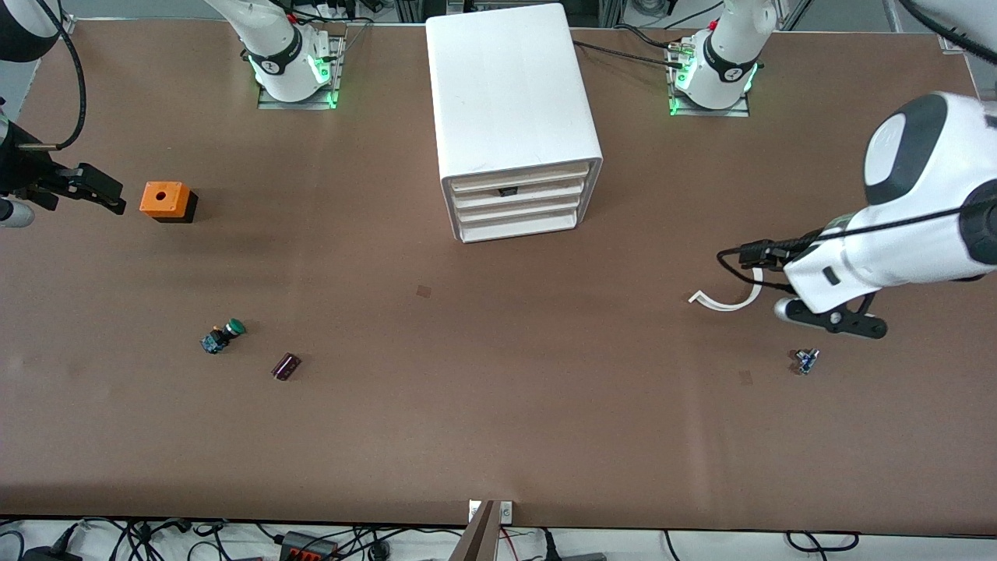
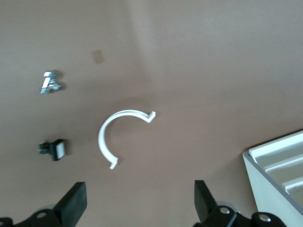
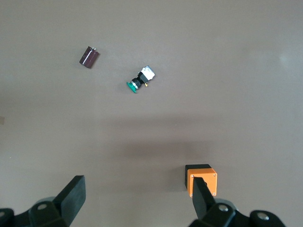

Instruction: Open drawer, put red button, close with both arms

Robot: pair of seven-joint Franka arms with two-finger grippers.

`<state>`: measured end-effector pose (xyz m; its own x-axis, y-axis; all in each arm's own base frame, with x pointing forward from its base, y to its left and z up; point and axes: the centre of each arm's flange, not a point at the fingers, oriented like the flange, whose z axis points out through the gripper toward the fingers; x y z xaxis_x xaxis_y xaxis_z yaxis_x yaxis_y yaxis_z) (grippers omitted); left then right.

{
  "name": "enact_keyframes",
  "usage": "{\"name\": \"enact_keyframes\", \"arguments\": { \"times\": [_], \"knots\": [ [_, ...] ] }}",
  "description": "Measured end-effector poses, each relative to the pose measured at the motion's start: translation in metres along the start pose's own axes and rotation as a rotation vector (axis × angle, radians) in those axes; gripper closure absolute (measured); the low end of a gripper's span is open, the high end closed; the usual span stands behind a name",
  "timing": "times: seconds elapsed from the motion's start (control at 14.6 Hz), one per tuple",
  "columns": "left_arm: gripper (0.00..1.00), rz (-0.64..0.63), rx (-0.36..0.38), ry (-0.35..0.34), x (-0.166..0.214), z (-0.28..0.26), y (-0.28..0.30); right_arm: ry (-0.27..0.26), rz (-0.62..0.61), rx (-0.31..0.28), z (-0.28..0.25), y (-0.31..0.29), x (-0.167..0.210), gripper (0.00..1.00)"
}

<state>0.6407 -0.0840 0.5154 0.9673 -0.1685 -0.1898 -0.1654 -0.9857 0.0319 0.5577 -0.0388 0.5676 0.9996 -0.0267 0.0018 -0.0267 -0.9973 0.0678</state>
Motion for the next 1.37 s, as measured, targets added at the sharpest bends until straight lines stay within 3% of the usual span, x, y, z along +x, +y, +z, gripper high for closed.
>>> {"name": "enact_keyframes", "arguments": {
  "times": [0.14,0.34,0.48,0.89,1.37],
  "knots": [
    [0.00,-0.042,0.021,0.053,-0.023,-0.027,-0.014,0.006,0.001,0.006,0.003,-0.001,0.002,0.00],
    [0.00,-0.099,0.015,0.201,-0.063,-0.052,-0.031,0.002,0.004,0.026,0.007,-0.003,0.003,0.00],
    [0.00,-0.118,0.017,0.251,-0.087,-0.057,-0.041,0.010,0.006,0.029,0.008,-0.002,0.001,0.00],
    [0.00,-0.096,0.017,0.182,-0.101,-0.041,-0.031,0.049,0.009,0.032,0.009,-0.001,-0.010,0.00],
    [0.00,-0.085,0.032,0.175,-0.101,-0.041,-0.033,0.054,0.006,0.032,-0.005,-0.002,-0.014,0.00]
  ]
}}
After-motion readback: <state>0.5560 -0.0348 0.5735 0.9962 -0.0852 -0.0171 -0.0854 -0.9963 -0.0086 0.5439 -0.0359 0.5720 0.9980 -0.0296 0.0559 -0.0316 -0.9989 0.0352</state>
